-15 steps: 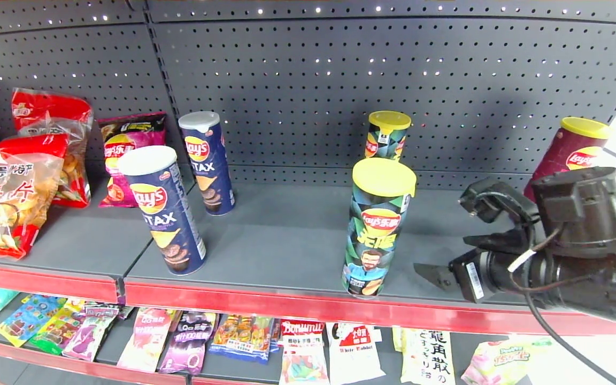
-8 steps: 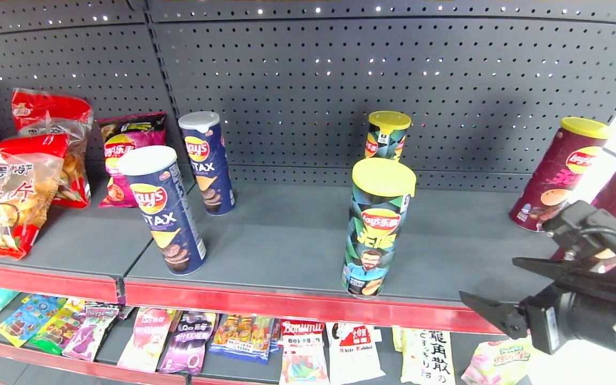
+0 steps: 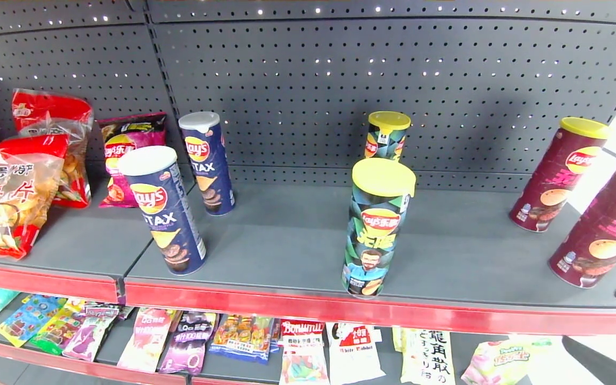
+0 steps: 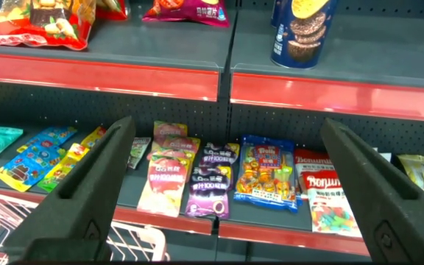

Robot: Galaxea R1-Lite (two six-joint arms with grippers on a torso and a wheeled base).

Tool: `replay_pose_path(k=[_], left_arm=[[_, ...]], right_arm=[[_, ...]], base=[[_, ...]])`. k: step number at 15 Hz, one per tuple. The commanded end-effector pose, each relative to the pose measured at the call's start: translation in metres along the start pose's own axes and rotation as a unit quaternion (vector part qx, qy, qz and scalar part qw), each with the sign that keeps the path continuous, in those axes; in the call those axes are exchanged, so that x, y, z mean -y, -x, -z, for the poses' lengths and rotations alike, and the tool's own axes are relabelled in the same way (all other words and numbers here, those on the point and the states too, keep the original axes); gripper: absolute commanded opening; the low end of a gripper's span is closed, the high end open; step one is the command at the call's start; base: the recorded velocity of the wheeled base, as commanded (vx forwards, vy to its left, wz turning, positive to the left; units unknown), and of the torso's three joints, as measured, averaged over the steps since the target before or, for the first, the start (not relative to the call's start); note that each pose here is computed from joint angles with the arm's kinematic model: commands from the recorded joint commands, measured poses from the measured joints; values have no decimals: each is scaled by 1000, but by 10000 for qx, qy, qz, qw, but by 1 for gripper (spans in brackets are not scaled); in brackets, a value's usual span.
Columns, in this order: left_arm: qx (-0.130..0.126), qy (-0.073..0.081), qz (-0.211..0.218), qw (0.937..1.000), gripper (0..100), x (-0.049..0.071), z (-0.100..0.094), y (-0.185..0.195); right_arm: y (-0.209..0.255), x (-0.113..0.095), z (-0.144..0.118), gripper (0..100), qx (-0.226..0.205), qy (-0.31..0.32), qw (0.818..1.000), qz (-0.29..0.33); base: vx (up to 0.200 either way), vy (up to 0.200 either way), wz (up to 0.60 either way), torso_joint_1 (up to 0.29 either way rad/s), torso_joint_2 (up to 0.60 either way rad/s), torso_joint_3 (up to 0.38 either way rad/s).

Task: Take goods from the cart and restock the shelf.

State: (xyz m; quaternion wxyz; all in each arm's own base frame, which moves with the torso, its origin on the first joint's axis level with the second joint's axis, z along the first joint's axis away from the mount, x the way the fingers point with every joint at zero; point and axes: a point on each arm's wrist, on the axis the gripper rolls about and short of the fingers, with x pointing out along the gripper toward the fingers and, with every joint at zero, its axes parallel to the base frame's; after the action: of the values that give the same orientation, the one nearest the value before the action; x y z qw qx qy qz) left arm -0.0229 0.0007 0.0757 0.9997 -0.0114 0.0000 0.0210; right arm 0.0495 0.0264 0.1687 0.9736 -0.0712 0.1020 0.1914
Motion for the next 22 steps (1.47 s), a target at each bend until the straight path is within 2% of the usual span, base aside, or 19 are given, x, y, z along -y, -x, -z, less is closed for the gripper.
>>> replay_pose_path(k=[1, 2, 3, 4, 7, 9, 11, 13, 16, 17, 19, 22], left_arm=[[2, -6, -5, 10000, 100, 0, 0, 0], [2, -6, 3, 10000, 100, 0, 0, 0], [-6, -37, 2, 10000, 100, 0, 0, 0], [2, -114, 26, 9999, 100, 0, 0, 0], [-6, -137, 41, 9999, 100, 0, 0, 0], [-6, -137, 48, 9999, 100, 0, 0, 0], [-6, -137, 41, 9999, 100, 0, 0, 0], [-6, -145, 41, 9999, 100, 0, 0, 0], [-6, -145, 41, 9999, 100, 0, 0, 0], [-6, -145, 41, 9999, 100, 0, 0, 0], [-6, -137, 41, 9999, 100, 0, 0, 0], [-6, -137, 48, 9999, 100, 0, 0, 0]], right_arm=[[56, 6, 66, 100, 1218, -126, 9924, 152], [66, 7, 80, 100, 1299, -127, 9913, 167], [70, 7, 94, 100, 976, -15, 9951, 164], [70, 8, 99, 100, 638, 180, 9977, 155], [72, 13, 99, 100, 482, 195, 9958, 750], [72, 14, 100, 100, 463, -184, 9927, 1096], [72, 15, 101, 100, 520, -951, 9873, 1165], [71, 15, 102, 100, 529, -1179, 9843, 1207], [69, 17, 101, 100, 543, -227, 9970, 512], [70, 18, 100, 100, 537, -160, 9968, 569], [72, 20, 98, 100, 550, -177, 9933, 998], [79, 26, 88, 100, 694, -334, 9777, 1955]], base=[[0, 0, 0, 0, 0, 0], [0, 0, 0, 0, 0, 0], [0, 0, 0, 0, 0, 0], [0, 0, 0, 0, 0, 0], [0, 0, 0, 0, 0, 0], [0, 0, 0, 0, 0, 0], [0, 0, 0, 0, 0, 0], [0, 0, 0, 0, 0, 0], [0, 0, 0, 0, 0, 0], [0, 0, 0, 0, 0, 0], [0, 0, 0, 0, 0, 0], [0, 0, 0, 0, 0, 0]])
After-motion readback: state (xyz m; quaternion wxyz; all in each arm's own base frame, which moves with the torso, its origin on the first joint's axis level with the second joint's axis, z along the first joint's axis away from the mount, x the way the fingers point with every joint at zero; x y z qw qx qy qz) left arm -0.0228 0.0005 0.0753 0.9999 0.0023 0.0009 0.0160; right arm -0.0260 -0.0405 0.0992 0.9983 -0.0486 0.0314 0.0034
